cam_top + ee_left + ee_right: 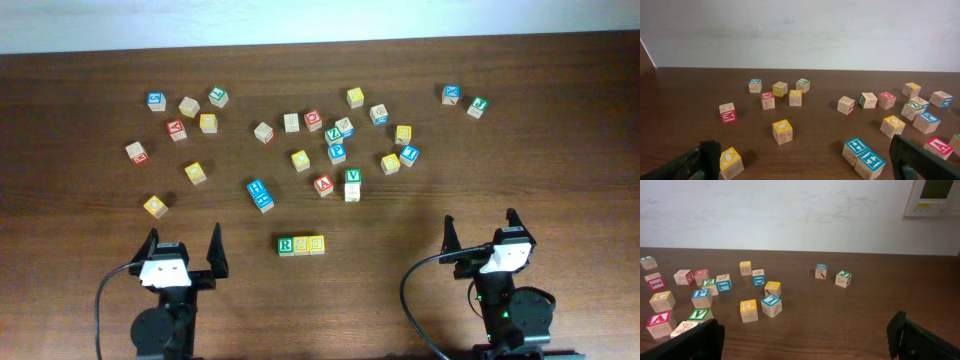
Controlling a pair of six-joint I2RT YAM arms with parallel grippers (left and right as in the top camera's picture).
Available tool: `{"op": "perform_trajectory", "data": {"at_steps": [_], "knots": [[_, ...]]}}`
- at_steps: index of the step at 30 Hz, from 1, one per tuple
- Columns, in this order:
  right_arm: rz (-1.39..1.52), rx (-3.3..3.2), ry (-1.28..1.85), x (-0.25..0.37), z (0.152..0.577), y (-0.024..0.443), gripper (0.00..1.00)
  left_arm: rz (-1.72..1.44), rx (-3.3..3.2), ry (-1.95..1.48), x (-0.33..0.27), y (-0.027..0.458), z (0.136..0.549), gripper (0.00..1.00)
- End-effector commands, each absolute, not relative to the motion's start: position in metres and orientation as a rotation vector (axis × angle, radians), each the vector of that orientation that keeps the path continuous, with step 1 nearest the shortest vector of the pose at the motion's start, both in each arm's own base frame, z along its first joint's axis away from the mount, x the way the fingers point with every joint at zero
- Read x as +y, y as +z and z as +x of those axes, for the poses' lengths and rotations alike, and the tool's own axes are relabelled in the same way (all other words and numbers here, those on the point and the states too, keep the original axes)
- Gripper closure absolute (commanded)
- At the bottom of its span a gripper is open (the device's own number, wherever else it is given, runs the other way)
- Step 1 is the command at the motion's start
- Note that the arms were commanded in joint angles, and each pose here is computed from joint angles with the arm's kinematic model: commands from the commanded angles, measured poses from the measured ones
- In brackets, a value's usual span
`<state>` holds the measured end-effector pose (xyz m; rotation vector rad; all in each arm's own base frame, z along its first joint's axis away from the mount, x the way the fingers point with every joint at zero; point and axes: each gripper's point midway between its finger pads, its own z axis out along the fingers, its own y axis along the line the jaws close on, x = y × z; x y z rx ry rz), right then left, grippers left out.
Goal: Spell out RSS
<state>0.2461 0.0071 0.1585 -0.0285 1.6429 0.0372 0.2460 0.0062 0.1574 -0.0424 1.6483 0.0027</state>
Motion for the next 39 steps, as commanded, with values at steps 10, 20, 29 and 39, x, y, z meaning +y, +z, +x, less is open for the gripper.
{"op": "perform_trajectory", "data": {"at_steps": [10,20,29,39], "knots": [[-0.031,1.646,0.045,0.009,0.246,0.156,0.02,-0.070,1.652,0.028,0.014,0.155,0.245,0.01],[-0.031,1.646,0.045,0.009,0.246,0.156,0.02,-0.086,1.649,0.007,0.010,0.156,0.246,0.01],[-0.031,1.646,0.045,0.009,0.246,0.156,0.02,-0.052,1.651,0.020,0.008,0.156,0.246,0.01],[-0.031,1.647,0.045,0.009,0.246,0.156,0.02,-0.053,1.648,0.021,0.008,0.156,0.246,0.01]]}}
